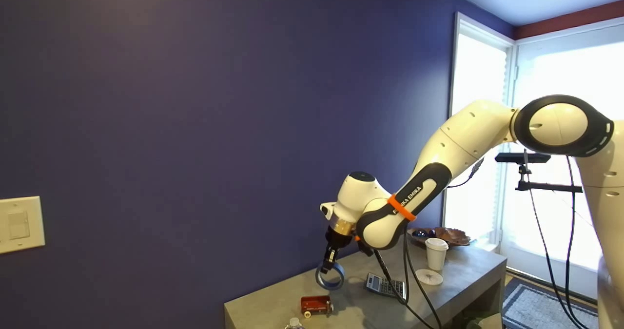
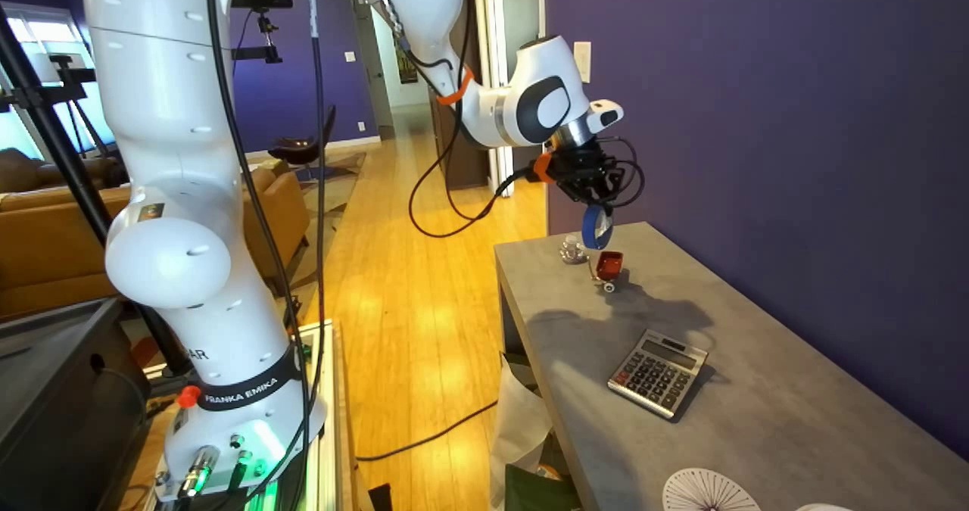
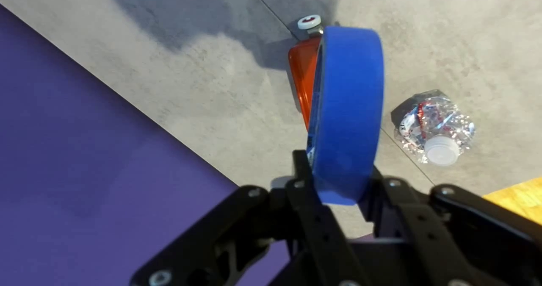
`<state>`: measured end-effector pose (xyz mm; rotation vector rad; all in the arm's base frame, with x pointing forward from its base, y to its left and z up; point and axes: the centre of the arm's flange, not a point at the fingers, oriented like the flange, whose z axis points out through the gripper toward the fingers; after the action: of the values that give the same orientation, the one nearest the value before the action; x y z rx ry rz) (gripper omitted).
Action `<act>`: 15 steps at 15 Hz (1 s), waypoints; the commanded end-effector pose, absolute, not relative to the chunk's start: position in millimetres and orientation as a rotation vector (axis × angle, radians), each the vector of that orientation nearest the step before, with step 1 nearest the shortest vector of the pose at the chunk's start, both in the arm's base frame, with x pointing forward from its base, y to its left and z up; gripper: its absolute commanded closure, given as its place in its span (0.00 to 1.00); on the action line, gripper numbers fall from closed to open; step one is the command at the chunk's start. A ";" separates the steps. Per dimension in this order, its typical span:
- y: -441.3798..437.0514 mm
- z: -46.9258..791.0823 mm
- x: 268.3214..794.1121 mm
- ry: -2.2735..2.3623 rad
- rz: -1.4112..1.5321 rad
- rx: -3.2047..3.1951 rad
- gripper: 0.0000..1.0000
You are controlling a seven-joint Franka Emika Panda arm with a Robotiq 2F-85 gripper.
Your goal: Put the blue masking tape in the toy cart in an upright position
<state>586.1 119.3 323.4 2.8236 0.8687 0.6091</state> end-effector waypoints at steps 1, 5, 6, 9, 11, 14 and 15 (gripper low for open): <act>118.4 323.5 586.3 0.869 0.609 2.823 0.72; 126.1 314.3 595.8 1.007 0.594 2.801 0.93; 130.0 310.7 598.6 1.047 0.586 2.788 0.93; 139.1 302.2 606.9 1.139 0.585 2.734 0.93; 140.0 299.7 614.1 1.175 0.589 2.701 0.93; 137.7 298.6 623.3 1.207 0.594 2.673 0.93; 137.3 297.3 625.8 1.220 0.592 2.671 0.93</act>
<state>609.5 139.6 299.1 2.7102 1.1679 0.5782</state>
